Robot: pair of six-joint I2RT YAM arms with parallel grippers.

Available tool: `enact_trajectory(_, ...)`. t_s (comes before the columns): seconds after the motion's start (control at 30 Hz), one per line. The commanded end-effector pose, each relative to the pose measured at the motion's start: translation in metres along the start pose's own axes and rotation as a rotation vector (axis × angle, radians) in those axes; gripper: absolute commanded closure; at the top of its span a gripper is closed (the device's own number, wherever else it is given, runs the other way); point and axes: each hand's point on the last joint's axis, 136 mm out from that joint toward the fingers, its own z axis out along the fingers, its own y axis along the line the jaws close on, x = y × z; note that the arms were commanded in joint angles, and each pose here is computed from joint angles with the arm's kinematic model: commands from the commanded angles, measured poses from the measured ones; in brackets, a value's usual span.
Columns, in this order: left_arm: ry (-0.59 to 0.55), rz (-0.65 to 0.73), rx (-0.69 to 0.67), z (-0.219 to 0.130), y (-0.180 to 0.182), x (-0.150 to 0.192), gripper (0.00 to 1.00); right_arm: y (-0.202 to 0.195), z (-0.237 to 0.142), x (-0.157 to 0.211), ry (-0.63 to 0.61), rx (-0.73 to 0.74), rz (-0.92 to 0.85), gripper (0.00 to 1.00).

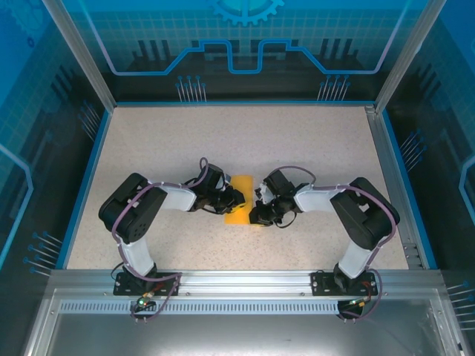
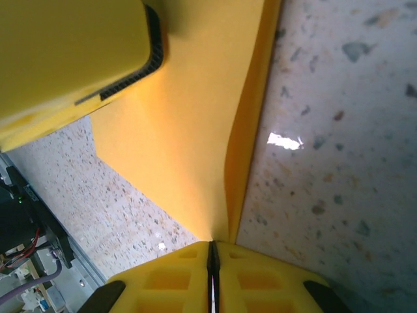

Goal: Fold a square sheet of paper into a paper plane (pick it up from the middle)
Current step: Fold the triangle a second time at the center of the table.

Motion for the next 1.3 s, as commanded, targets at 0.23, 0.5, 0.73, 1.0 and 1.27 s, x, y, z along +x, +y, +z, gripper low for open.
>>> enact_trajectory(0.23, 0.039, -0.023, -0.065, 0.005, 0.018, 0.009, 0.78, 0.030, 0.001, -0.024, -0.051, -0.067, -0.003, 0.89)
enact_trajectory(0.5, 0.037, -0.015, -0.058, 0.004, 0.015, 0.009, 0.78, -0.022, 0.022, 0.000, 0.014, 0.060, 0.087, 0.90)
enact_trajectory(0.73, 0.031, 0.009, -0.023, 0.000, -0.001, 0.006, 0.75, -0.042, 0.024, 0.012, 0.024, 0.104, 0.120, 0.90)
enact_trajectory(1.0, 0.030, 0.047, 0.065, -0.015, -0.033, 0.008, 0.73, -0.037, 0.023, 0.007, 0.010, 0.093, 0.114, 0.91)
enact_trajectory(1.27, 0.040, 0.045, 0.051, -0.008, -0.021, 0.010, 0.74, -0.038, 0.023, 0.007, 0.010, 0.095, 0.119, 0.92)
